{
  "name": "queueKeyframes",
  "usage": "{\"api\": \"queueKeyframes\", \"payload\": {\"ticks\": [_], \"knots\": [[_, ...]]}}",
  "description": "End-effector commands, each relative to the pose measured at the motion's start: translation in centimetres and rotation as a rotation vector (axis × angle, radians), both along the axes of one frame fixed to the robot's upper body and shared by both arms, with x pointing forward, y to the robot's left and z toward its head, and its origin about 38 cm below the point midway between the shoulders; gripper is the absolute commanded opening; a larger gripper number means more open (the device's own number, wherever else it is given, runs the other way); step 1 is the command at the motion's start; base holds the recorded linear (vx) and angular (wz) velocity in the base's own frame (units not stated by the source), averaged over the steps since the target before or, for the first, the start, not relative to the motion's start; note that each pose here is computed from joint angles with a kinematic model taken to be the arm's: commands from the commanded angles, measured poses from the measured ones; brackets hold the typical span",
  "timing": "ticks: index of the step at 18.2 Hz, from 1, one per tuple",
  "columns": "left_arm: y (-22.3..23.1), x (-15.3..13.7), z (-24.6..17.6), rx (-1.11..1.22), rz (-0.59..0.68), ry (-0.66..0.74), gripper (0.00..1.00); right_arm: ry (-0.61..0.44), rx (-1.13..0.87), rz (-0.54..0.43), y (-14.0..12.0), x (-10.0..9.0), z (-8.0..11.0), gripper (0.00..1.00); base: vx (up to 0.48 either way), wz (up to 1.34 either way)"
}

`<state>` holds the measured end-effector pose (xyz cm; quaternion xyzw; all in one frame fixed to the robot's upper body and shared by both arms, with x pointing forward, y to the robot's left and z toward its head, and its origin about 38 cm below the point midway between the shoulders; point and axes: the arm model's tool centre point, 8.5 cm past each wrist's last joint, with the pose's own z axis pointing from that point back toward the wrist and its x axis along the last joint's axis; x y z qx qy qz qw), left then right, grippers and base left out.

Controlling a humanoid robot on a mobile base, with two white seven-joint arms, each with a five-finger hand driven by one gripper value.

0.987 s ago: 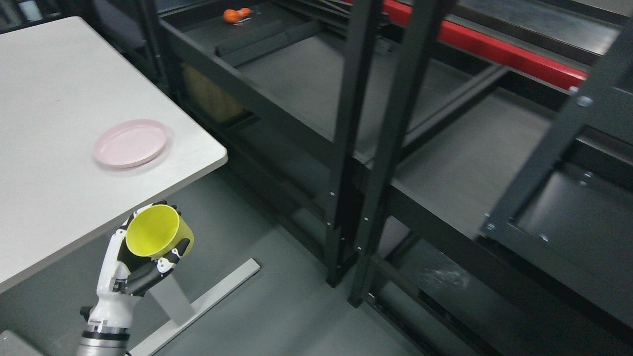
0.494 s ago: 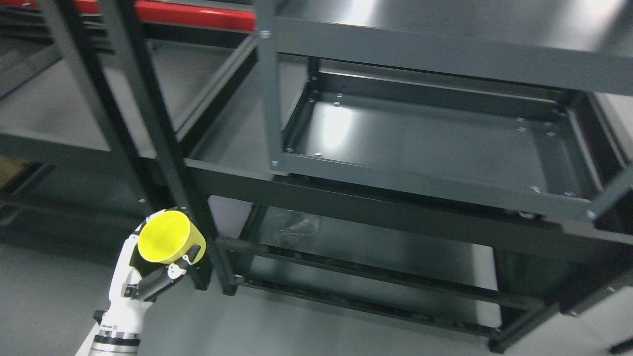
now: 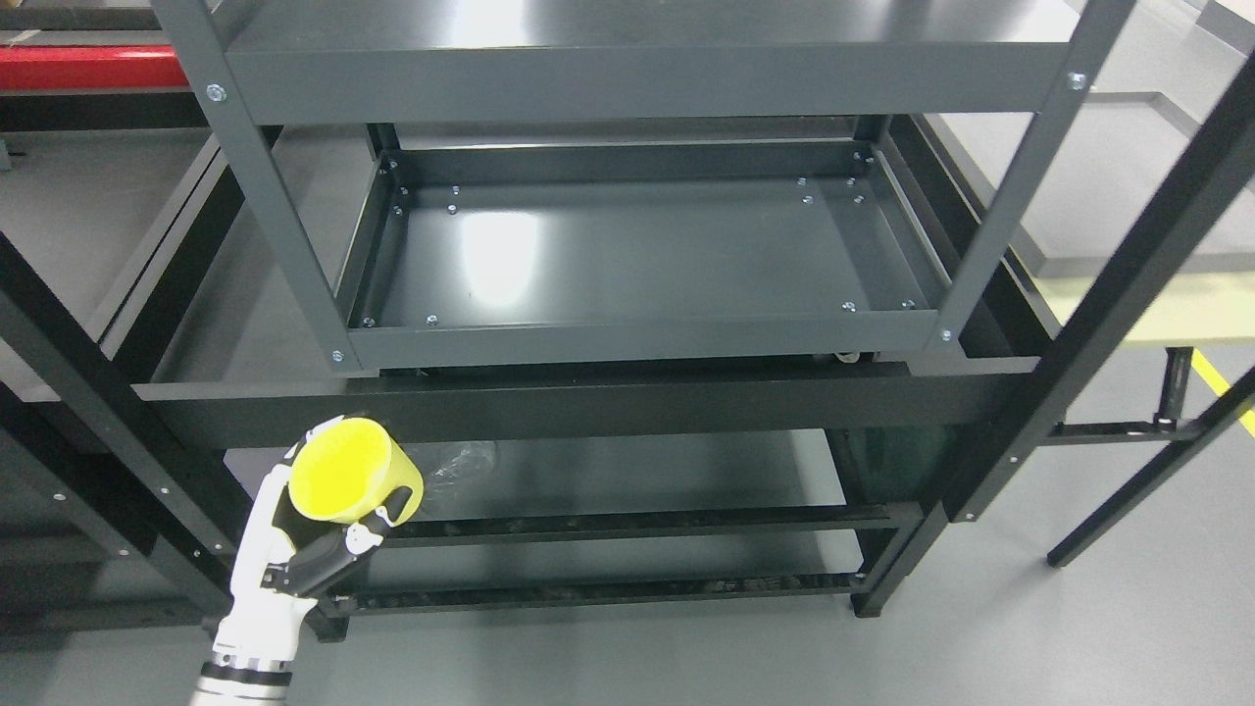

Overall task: Place yellow IKEA cup on middle right shelf
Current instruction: 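Hold the cup in the left hand while turning toward the shelves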

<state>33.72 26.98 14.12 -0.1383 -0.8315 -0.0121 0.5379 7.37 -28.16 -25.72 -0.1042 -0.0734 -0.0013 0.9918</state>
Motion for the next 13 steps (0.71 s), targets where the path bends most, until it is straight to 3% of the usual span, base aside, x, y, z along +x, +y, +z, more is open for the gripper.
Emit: {"api": "queueKeyframes", "payload": {"ticks": [1, 13], "knots": [[-1.3, 0.5, 0.6, 0.009, -0.048, -0.026, 0.02, 0.014, -0.006, -0.007, -0.9, -0.9, 0.0, 0.99, 0.077, 0.12], [-7.8, 3.5, 5.4, 0.016, -0.234, -0.153, 0.02, 0.014, -0.006, -0.007, -0.9, -0.9, 0.0, 0.99, 0.109, 0.02]]}}
